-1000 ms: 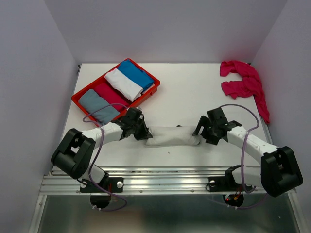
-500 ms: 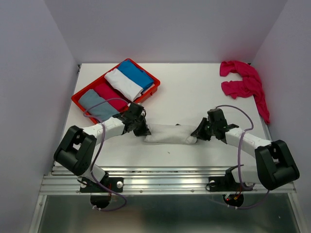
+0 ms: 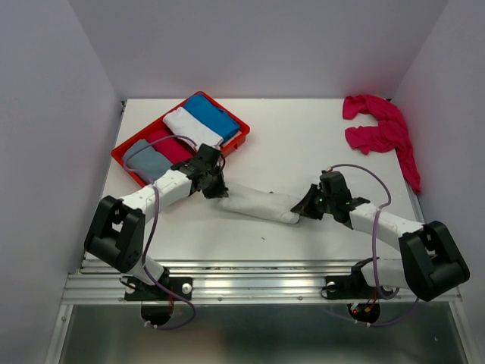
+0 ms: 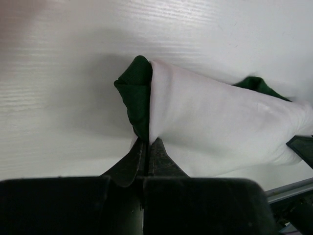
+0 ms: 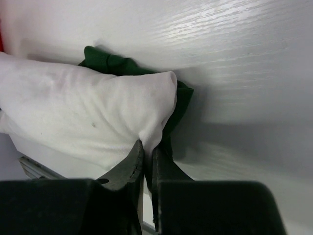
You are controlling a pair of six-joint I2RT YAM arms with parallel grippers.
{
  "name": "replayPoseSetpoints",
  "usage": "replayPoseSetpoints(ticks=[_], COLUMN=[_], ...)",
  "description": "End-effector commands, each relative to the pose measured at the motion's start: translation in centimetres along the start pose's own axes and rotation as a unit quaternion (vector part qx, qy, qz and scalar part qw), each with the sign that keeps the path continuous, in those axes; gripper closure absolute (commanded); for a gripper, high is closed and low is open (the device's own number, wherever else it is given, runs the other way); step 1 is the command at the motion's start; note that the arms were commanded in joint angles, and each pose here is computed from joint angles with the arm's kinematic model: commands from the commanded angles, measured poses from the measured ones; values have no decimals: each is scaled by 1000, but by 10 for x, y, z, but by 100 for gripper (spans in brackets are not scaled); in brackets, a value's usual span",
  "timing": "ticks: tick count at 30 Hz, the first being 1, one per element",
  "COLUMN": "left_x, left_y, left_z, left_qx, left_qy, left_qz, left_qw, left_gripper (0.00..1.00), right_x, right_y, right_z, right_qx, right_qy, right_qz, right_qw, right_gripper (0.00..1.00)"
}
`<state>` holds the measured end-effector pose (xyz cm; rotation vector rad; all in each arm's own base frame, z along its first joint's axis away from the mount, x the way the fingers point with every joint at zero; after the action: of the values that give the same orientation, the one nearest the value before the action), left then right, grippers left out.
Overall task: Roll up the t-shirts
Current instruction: Pick up the T-shirt from the center of the board.
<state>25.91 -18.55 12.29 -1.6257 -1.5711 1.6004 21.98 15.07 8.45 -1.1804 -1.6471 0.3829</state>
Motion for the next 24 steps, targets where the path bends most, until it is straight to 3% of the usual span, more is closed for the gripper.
replayPoseSetpoints(ticks=[1,15,24], left_x=[-8,-25,-11], left_y=[-19,-84,-135], left_z=[-30,-86,-143], left_qx=[-51,-131,-211], left_qy=[26,73,50], left_qz=[-18,-17,-37], left_qw=[998,988,975], left_gripper=[100,100,100], right_x=[22,124,180], right_y=[-14,-23,-14], right_z=[-11,-26,-48], right_qx=[-15,-57,-95], right_qy=[-27,-74,-107], right_qz=[-8,-75,-112], right_qw=[999,993,983], right_gripper=[99,99,99])
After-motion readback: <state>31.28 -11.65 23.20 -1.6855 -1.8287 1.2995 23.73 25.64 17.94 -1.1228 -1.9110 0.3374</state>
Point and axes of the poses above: each gripper's point midway between its finger pads, its own y axis out along the fingers, its own x axis along the line the jaws close on, z = x × y, the point moved 6 cm from there along -y, back along the fingers, and after that the axes turned 12 degrees about -y, right-handed, at the moved point
